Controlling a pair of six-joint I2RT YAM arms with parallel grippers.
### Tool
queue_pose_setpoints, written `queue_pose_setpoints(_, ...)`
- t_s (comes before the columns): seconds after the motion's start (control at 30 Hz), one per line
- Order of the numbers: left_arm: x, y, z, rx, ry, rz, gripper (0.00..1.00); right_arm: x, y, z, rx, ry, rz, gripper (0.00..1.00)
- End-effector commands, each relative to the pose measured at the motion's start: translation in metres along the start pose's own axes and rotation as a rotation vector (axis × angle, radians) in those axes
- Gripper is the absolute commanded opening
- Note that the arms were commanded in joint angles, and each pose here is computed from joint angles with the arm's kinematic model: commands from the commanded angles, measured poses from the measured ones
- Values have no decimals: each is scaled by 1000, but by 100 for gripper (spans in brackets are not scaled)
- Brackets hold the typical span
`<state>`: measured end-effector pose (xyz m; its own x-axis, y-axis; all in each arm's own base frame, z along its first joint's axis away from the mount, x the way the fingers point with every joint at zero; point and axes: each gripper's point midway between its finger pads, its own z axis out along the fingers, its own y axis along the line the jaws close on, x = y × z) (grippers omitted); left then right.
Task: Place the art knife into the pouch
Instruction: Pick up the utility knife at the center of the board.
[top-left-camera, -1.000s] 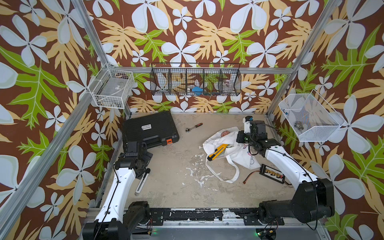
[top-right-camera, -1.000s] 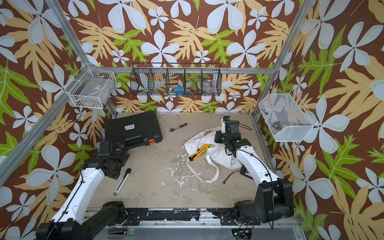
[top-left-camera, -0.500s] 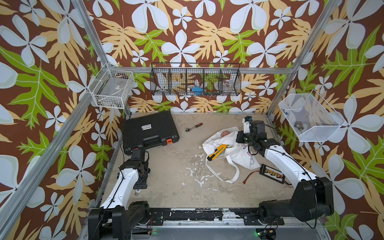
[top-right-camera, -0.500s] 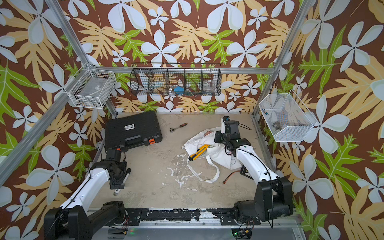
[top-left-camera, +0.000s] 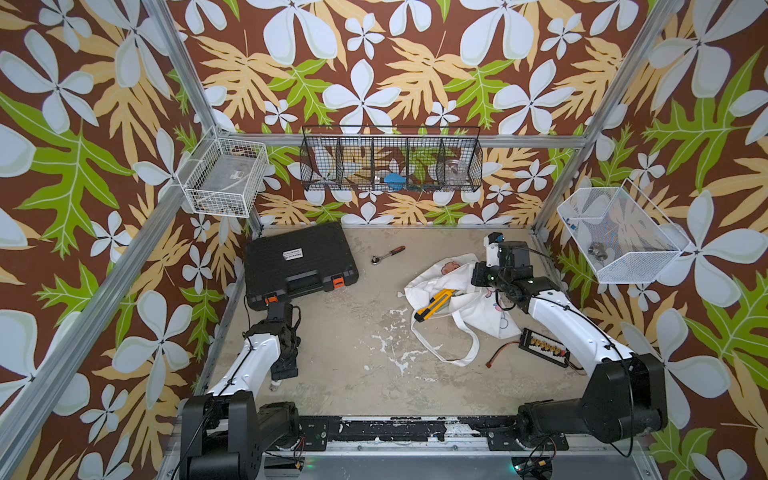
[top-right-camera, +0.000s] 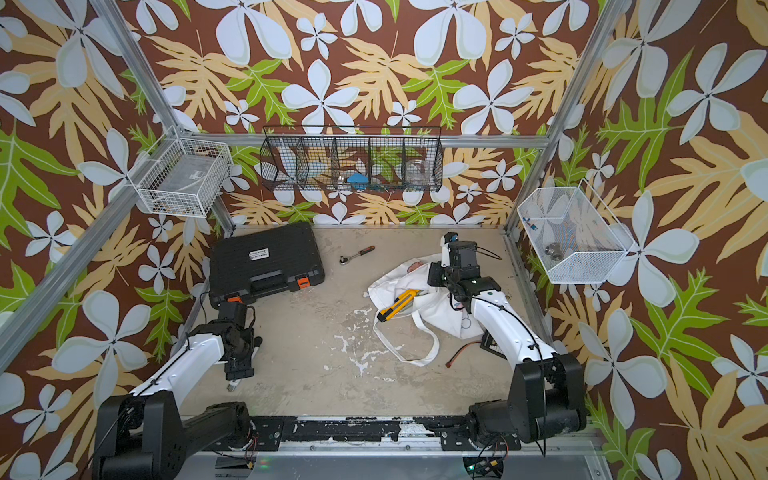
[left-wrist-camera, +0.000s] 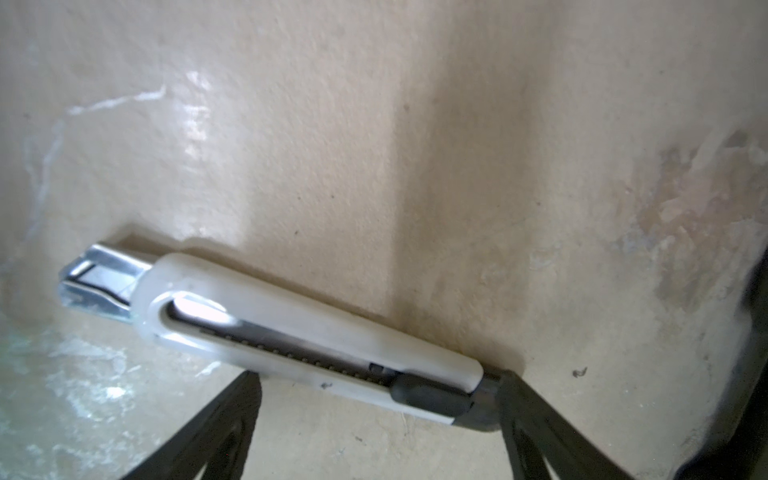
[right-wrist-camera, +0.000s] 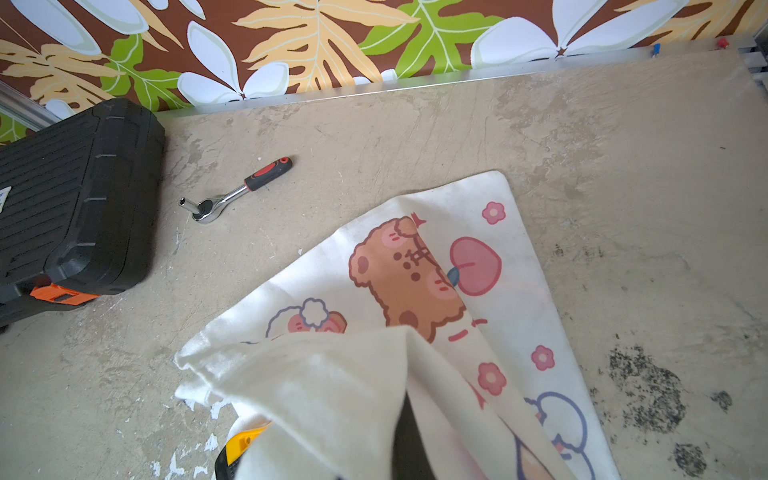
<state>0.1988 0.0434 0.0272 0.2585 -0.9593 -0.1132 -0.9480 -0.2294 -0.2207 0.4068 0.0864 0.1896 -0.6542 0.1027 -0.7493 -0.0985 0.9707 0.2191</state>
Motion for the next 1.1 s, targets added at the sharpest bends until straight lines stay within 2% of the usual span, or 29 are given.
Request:
queue_pose_setpoints(0.0, 0, -4, 2, 7, 5, -24, 89, -7, 1, 0, -3, -26, 2, 0)
queue_pose_setpoints(0.23, -7, -11, 8, -5, -10, -13, 77, -8, 1, -1, -1, -30, 0, 0)
queue_pose_setpoints(0.37, -10, -12, 11, -10, -4, -5, 63, -7, 0, 1, 4, -24, -1, 0)
queue_pose_setpoints(0.5, -12, -14, 13, -15, -6, 6, 58, -8, 0, 1, 5, -25, -1, 0)
queue_pose_setpoints(0.63, -12, -18, 14, -22, -2, 31, 46, -8, 0, 2, 5, -26, -1, 0)
queue_pose_setpoints(1.07, -5, -34, 29, -69, 35, 224, 37, -8, -1, 1, 11, -26, -2, 0)
